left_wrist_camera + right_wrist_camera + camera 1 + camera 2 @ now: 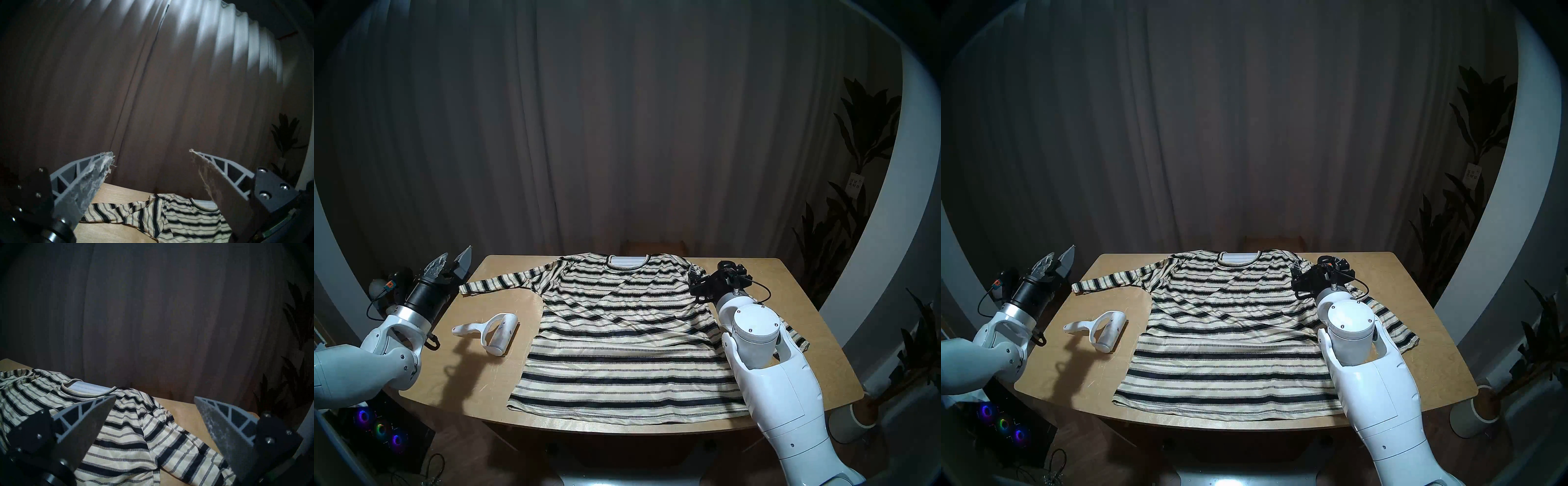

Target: Use the fur roller to clean a top

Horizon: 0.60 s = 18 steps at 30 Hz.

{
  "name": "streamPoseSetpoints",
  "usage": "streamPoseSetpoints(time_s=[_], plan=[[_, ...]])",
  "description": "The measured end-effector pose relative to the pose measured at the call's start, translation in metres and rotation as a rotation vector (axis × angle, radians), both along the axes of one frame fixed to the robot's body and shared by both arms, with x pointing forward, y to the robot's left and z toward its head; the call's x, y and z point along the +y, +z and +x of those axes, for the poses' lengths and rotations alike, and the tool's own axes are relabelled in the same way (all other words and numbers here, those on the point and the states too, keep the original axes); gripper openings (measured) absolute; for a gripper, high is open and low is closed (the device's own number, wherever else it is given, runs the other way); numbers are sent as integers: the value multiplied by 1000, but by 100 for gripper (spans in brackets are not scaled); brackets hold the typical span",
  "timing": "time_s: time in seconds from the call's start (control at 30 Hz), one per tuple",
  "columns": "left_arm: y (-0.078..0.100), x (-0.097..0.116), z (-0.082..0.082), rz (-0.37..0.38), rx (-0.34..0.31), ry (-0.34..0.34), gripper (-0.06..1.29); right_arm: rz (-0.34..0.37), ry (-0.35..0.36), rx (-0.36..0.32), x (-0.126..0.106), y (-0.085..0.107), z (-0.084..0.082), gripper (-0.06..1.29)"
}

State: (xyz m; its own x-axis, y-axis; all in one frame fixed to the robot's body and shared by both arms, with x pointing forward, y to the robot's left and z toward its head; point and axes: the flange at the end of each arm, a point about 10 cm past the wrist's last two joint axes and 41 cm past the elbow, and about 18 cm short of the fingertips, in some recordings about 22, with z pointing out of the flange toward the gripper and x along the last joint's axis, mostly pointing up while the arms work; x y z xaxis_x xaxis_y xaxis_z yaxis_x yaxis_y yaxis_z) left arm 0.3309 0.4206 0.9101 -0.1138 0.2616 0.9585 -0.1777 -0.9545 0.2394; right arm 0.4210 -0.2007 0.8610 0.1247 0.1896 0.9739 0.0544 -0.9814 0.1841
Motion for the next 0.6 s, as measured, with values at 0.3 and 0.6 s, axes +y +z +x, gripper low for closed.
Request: streamPoseSetpoints(time_s=[0.3,0.6], plan=[[0,3,7,131,45,-65,118,-23,4,9,3,-10,8,120],[1,15,18,256,113,-54,118,-35,5,33,11,-26,20,120]])
